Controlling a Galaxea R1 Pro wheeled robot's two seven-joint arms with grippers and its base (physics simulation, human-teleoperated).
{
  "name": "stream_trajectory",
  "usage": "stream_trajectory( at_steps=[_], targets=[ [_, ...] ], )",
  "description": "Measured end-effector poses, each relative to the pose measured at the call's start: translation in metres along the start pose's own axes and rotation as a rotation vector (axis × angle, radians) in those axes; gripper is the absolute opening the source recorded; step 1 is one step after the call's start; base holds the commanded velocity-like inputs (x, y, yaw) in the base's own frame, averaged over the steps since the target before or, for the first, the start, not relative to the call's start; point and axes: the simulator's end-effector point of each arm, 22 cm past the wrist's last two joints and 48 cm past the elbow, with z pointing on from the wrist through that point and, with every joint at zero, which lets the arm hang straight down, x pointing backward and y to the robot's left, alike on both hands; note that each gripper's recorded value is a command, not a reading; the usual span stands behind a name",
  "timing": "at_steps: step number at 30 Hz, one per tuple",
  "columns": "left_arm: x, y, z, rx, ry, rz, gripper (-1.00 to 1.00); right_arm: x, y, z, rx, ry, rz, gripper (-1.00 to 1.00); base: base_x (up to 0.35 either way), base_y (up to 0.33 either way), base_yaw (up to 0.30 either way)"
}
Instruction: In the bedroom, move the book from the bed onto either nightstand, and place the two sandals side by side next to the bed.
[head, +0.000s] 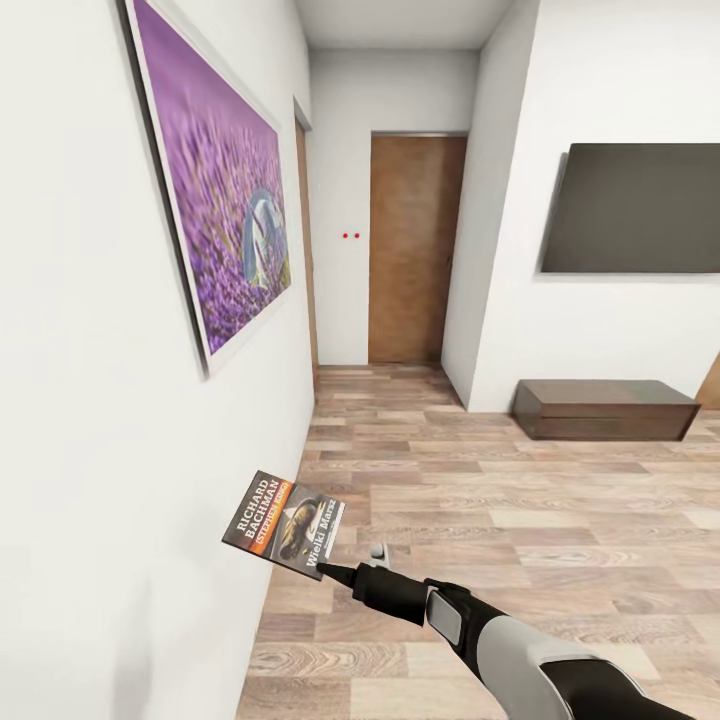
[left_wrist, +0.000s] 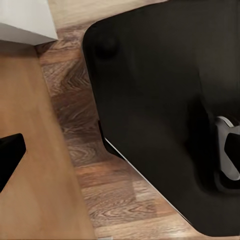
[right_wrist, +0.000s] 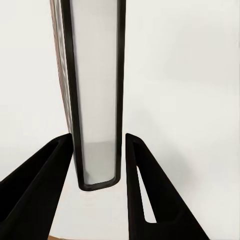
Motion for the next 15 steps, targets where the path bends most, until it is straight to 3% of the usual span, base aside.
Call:
stream_trajectory(
  at_steps=[15],
  targets=[
    [-0.0024,-0.0012,0.0004,-0.001,-0.003,0.003,1.00,0.0004,0.0002,0.0000,-0.001,0.001,0.000,-1.00,0.134,-0.032,0.000]
  ],
)
